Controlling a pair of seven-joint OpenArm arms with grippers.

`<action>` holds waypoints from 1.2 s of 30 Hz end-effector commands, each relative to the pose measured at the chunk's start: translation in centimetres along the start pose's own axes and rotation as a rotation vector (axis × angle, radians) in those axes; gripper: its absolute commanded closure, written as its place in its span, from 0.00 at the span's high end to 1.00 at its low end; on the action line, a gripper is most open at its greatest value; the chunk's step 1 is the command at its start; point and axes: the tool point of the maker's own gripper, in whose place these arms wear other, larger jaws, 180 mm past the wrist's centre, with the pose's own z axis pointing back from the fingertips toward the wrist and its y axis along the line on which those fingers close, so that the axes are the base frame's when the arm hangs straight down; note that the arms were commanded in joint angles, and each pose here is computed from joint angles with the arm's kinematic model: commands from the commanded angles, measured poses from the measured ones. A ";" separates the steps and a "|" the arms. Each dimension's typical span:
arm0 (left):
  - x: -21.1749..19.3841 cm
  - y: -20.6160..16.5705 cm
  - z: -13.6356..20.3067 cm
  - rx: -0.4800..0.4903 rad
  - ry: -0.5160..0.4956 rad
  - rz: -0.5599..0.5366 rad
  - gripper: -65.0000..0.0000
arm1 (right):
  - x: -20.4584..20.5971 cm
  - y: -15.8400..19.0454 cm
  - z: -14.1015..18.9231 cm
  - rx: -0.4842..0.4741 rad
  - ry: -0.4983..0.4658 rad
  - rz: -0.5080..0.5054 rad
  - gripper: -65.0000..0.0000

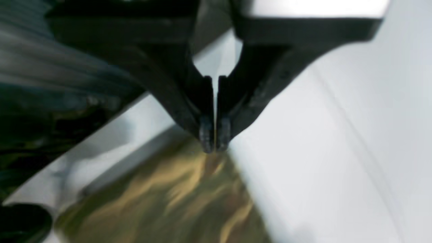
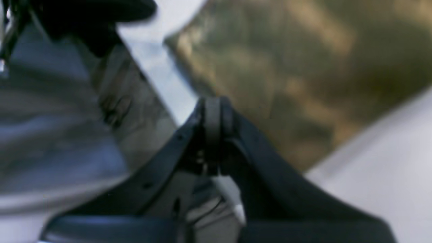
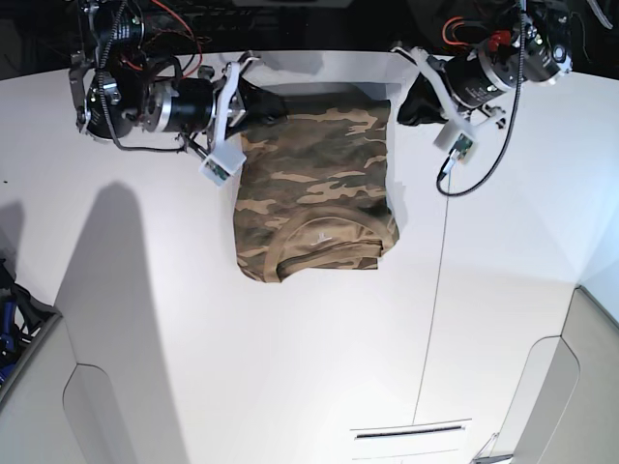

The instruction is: Fold the T-shirt properly

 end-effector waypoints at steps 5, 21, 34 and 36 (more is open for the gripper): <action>-2.9 0.4 4.0 0.070 0.062 0.024 0.03 | -4.1 2.4 1.5 0.117 0.075 -0.057 0.00; -19.8 -2.2 13.6 0.023 0.673 0.084 0.03 | -21.0 8.2 6.3 0.161 0.489 -0.299 0.00; -32.2 -0.7 16.9 0.026 0.884 0.296 0.03 | -30.7 9.2 7.8 0.079 0.656 -0.526 0.00; -33.6 -0.5 16.6 0.007 0.920 0.314 0.03 | -31.7 8.9 7.6 0.060 0.639 -0.577 0.00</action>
